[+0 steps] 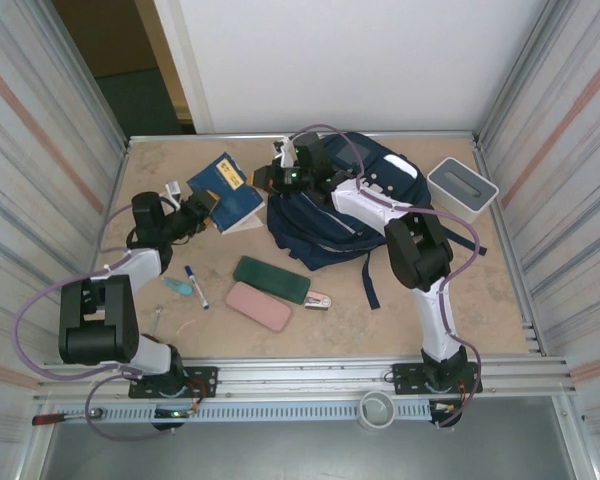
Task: Pack books, pencil case, and school supplies into a backpack
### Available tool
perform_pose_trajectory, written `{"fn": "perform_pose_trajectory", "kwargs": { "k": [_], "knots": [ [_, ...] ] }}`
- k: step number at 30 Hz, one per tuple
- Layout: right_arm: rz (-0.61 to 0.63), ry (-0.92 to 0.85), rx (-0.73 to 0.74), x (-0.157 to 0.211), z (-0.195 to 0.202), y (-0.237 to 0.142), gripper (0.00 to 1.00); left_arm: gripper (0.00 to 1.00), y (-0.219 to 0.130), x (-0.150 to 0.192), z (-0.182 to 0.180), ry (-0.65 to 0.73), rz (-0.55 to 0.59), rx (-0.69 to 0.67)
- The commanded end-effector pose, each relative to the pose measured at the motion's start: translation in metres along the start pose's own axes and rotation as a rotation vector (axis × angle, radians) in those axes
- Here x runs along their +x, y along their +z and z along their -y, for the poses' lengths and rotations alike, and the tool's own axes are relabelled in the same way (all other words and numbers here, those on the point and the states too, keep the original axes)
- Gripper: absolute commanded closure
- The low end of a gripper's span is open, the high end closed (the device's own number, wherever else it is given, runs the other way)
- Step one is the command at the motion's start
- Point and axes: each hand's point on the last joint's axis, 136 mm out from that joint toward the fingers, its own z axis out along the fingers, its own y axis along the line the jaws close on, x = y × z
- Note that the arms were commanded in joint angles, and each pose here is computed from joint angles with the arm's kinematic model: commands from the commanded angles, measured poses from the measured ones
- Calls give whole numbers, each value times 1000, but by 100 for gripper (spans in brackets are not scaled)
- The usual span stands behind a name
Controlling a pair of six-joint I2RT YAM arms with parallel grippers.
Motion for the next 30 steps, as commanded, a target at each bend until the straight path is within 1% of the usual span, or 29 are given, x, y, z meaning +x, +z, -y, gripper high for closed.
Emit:
{"fn": "perform_pose_trajectory", "kwargs": {
  "k": [1, 7, 8, 9, 11, 12, 14, 17, 20, 23, 26, 30],
  "knots": [
    [34, -65, -42, -10, -32, -23, 100, 69, 3, -10, 30, 63, 10, 82],
    [36, -86, 35, -6, -10, -35, 100, 94, 6, -6, 41, 84, -5, 99],
    [38, -94, 55, -6, -6, -40, 96, 97, 6, -5, 43, 88, -7, 101],
    [40, -107, 79, -6, -1, -46, 90, 99, 5, -5, 45, 90, -7, 101],
    [41, -155, 160, -3, 11, -63, 75, 100, 1, -6, 48, 106, 0, 92],
    [39, -185, 208, 0, 17, -72, 69, 100, -1, -6, 49, 115, 3, 82],
    [23, -285, 340, 9, 31, -94, 58, 100, -6, -6, 51, 138, 12, 58],
    [-13, -446, 568, 22, 57, -125, 47, 100, -14, -7, 49, 160, 31, 27],
    [-72, -589, 801, 31, 87, -146, 42, 100, -20, -8, 48, 172, 49, 9],
    [-154, -659, 938, 37, 110, -152, 39, 100, -23, -8, 45, 173, 55, -3],
    [-218, -716, 982, 42, 119, -140, 37, 100, -24, -5, 44, 172, 49, -2],
    [-265, -776, 1034, 46, 132, -120, 35, 100, -26, -1, 41, 171, 42, -12]
  ]
}}
